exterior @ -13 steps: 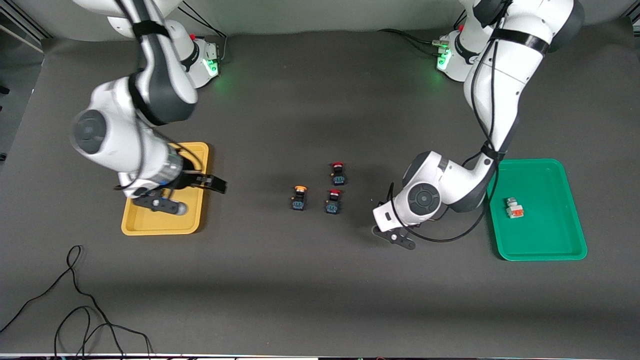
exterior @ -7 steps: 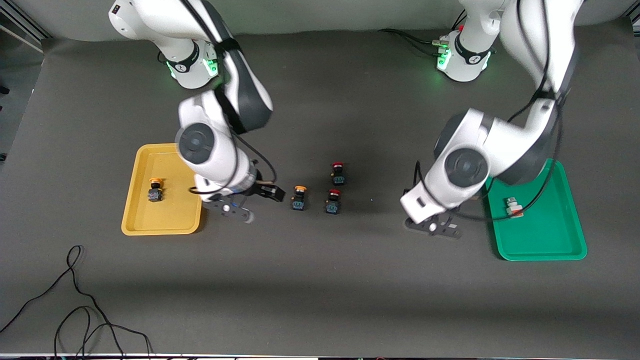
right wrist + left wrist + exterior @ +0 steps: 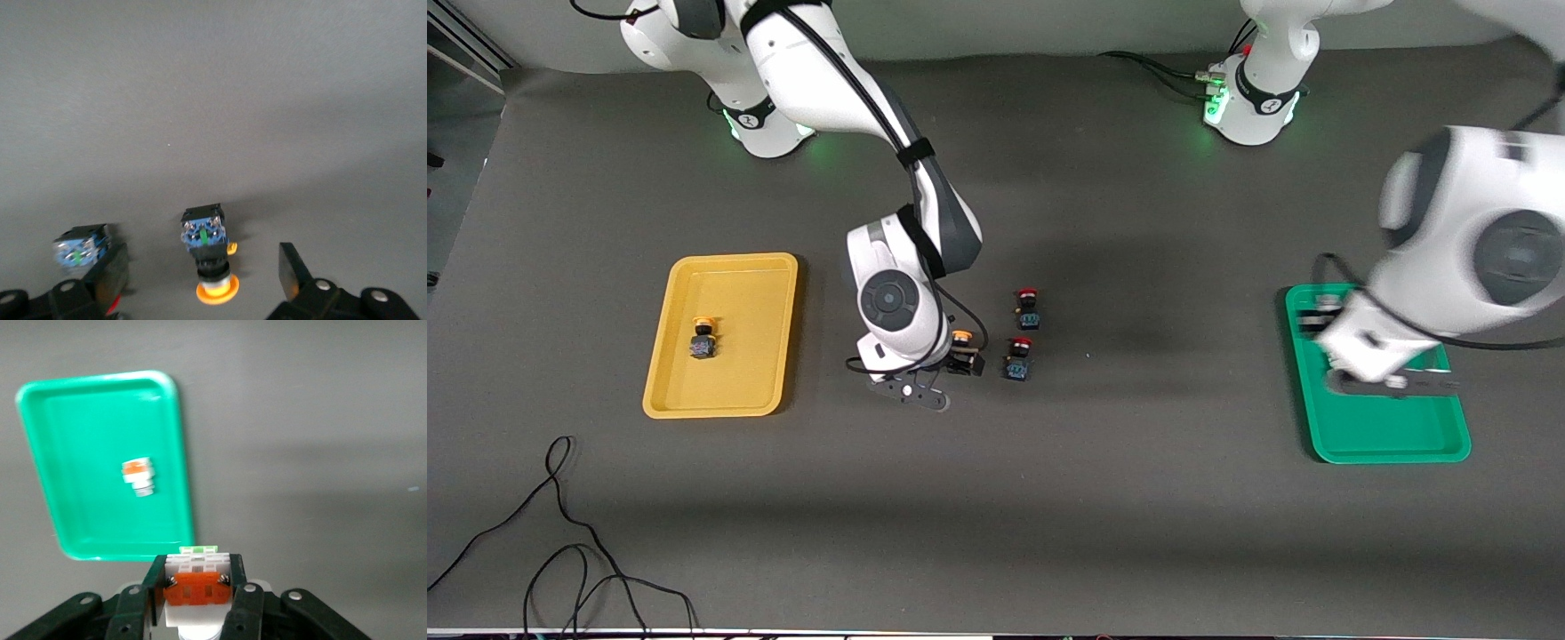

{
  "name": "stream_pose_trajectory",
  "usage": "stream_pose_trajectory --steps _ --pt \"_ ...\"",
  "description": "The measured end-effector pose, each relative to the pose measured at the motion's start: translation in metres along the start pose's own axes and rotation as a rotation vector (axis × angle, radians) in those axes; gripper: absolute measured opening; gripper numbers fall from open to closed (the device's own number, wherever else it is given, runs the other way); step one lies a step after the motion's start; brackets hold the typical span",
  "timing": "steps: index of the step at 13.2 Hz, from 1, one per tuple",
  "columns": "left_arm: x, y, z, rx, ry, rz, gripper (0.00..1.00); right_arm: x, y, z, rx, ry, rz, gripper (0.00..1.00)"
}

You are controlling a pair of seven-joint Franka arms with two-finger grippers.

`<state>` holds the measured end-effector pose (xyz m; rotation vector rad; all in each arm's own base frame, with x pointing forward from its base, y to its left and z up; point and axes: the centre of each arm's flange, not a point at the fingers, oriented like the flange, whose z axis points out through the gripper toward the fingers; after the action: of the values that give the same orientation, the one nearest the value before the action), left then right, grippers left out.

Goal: Place green and yellow buttons in trays
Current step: 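Release the white button in the green tray while the right gripper lifts the blue button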

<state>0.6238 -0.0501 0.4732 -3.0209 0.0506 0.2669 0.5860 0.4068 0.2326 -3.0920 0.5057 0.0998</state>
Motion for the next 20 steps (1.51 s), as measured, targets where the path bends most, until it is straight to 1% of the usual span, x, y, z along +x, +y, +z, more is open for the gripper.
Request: stream_pose_trajectory --steps 3,5,6,7,8,9,10,12,13,14,16,17,18,20 --pt "-0.006 -0.127 0.018 -0.038 -0.025 0.000 0.41 -0.008 -0.004 0.038 -0.031 -0.006 -0.015 1.00" --pt "-0.018 -0.185 0.033 -0.061 -0.044 -0.010 0.41 -0.013 -0.007 0.046 -0.040 -0.011 -0.024 1.00" --pt "-0.021 -0.201 0.043 -0.070 -0.057 -0.017 0.41 -0.017 -0.009 0.049 -0.044 -0.013 -0.031 1.00" --pt "-0.021 -0.209 0.056 -0.077 -0.069 -0.022 0.41 -0.022 -0.012 0.052 -0.047 -0.013 -0.039 0.99" --pt "-0.016 -0.213 0.075 -0.080 -0.066 -0.024 0.41 -0.025 -0.013 0.055 -0.049 -0.012 -0.044 0.98" --pt "-0.008 -0.216 0.100 -0.082 -0.051 -0.023 0.41 -0.027 -0.014 0.056 -0.050 -0.012 -0.046 0.90" --pt "0.000 -0.219 0.129 -0.088 -0.037 -0.023 0.41 -0.027 -0.014 0.056 -0.050 -0.011 -0.046 0.89" --pt "0.011 -0.227 0.189 -0.104 -0.029 -0.025 0.41 -0.026 -0.014 0.056 -0.048 -0.008 -0.045 0.69" --pt "0.016 -0.231 0.215 -0.107 -0.029 -0.022 0.41 -0.026 -0.014 0.055 -0.047 -0.007 -0.044 0.56" --pt "0.021 -0.232 0.238 -0.116 -0.024 -0.022 0.41 -0.024 -0.013 0.052 -0.043 -0.003 -0.043 0.45" --pt "0.028 -0.232 0.267 -0.131 -0.013 -0.022 0.41 -0.018 -0.012 0.039 -0.035 0.001 -0.035 0.44" --pt "0.030 -0.231 0.276 -0.137 -0.009 -0.022 0.41 -0.013 -0.008 0.026 -0.034 -0.008 -0.025 0.44" --pt "0.031 -0.230 0.283 -0.142 -0.009 -0.022 0.41 -0.006 -0.001 0.006 -0.034 -0.023 -0.016 0.44" --pt "0.032 -0.229 0.291 -0.149 -0.017 -0.020 0.41 0.013 0.023 -0.046 -0.027 -0.077 -0.015 0.44"
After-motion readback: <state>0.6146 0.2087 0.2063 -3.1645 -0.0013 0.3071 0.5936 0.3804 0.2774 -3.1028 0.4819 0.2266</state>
